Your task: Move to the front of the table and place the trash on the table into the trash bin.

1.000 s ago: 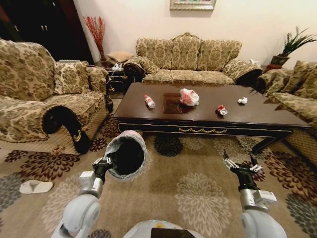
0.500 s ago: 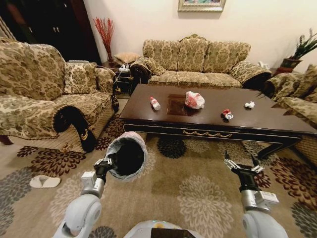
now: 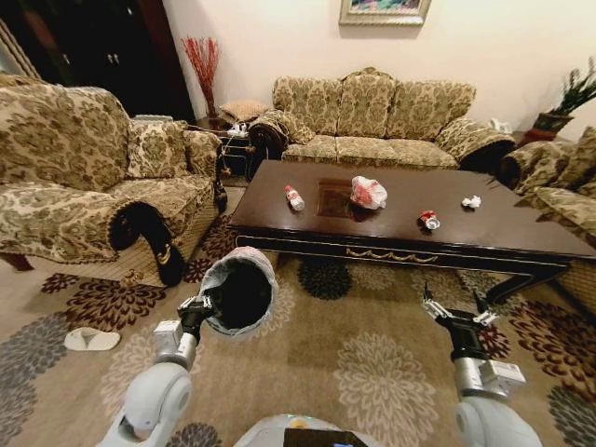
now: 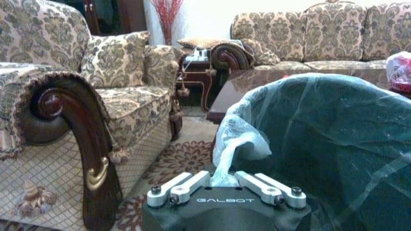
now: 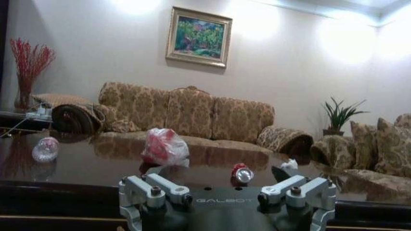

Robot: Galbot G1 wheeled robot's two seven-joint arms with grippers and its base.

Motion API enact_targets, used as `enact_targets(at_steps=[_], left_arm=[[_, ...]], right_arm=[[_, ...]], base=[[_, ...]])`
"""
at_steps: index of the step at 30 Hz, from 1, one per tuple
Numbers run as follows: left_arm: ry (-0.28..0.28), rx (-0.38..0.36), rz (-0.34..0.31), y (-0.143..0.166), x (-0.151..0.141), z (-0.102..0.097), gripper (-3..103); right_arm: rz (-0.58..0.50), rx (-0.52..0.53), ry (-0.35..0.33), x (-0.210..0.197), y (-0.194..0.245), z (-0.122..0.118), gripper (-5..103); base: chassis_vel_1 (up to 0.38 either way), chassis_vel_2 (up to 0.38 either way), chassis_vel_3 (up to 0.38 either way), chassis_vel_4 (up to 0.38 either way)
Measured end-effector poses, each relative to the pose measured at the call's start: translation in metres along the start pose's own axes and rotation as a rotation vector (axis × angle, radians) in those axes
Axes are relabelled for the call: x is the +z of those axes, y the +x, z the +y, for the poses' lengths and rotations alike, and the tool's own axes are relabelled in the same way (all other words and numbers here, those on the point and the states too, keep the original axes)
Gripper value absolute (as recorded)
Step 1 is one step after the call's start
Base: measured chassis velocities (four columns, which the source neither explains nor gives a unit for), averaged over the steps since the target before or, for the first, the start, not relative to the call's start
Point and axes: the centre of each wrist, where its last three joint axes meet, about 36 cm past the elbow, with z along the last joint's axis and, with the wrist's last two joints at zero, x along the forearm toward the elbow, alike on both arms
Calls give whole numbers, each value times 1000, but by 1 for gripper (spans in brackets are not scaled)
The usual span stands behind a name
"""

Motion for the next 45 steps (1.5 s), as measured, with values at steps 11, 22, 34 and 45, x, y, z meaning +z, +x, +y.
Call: enact_targets(at_steps=[11, 22, 34, 45], left_arm=[[0, 1, -6, 1, -1, 0, 2], [1, -1, -5, 1, -1, 0, 2], [2, 2, -9, 0, -1, 0, 2], [1, 9, -19, 0, -3, 0, 2]], right_arm=[[-5, 3, 0, 1, 2, 0, 100], [-7, 3, -1, 1, 2, -1, 100], [-4, 6, -2, 2, 2, -1, 100], [-16, 9, 0, -5, 6, -1, 100]], base=[[0, 0, 0, 0], [0, 0, 0, 0], [0, 0, 0, 0], [0, 0, 0, 0]])
